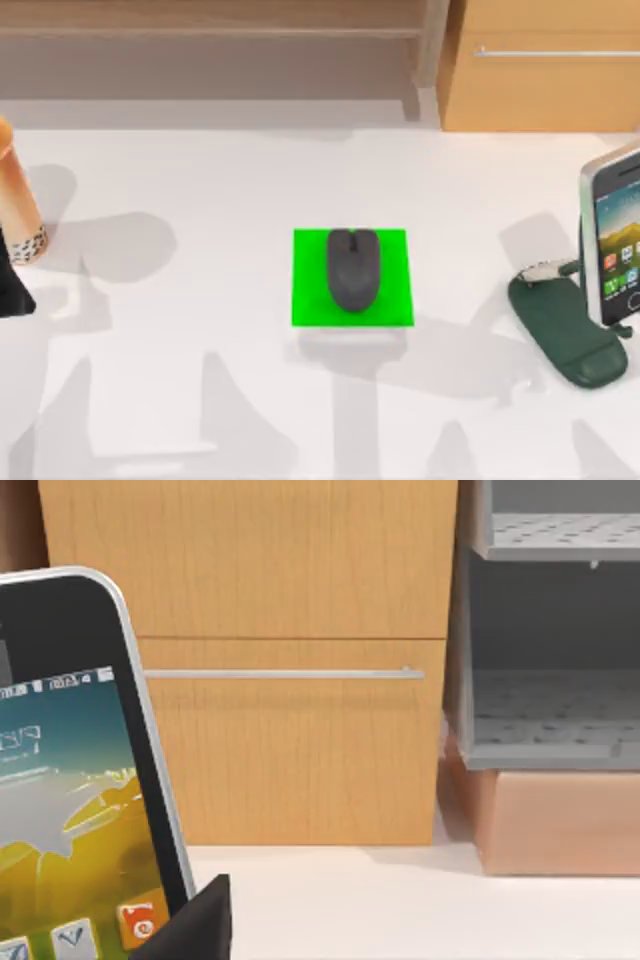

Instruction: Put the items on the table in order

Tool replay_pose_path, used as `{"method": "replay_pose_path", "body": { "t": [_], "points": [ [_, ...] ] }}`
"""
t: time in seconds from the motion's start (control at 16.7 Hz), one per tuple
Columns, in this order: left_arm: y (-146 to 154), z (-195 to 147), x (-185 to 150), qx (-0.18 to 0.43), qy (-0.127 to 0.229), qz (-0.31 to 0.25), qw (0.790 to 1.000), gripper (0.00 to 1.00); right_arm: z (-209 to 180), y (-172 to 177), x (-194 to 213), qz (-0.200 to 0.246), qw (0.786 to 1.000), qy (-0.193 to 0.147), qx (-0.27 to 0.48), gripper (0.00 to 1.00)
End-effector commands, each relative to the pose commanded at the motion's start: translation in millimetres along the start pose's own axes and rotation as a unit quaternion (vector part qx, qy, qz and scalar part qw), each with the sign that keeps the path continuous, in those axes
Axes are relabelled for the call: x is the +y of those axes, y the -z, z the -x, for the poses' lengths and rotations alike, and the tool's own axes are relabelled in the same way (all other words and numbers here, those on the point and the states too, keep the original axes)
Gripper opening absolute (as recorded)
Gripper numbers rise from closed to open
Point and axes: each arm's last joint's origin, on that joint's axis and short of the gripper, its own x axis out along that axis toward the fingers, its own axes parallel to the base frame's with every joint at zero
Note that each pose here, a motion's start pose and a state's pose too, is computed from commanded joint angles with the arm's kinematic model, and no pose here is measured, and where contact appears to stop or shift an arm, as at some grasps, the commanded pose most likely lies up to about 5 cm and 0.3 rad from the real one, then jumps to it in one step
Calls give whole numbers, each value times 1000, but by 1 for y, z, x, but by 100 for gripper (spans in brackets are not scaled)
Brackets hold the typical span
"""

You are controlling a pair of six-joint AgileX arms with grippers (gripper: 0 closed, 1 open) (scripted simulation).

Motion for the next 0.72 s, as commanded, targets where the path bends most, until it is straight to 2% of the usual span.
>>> {"method": "replay_pose_path", "body": {
  "t": [0.3,0.72],
  "points": [
    [13,-34,11,20,4,5,1000,100,0,0,0,0,1000,0,0,100],
    [36,-75,23,22,23,-24,999,100,0,0,0,0,1000,0,0,100]
  ]
}}
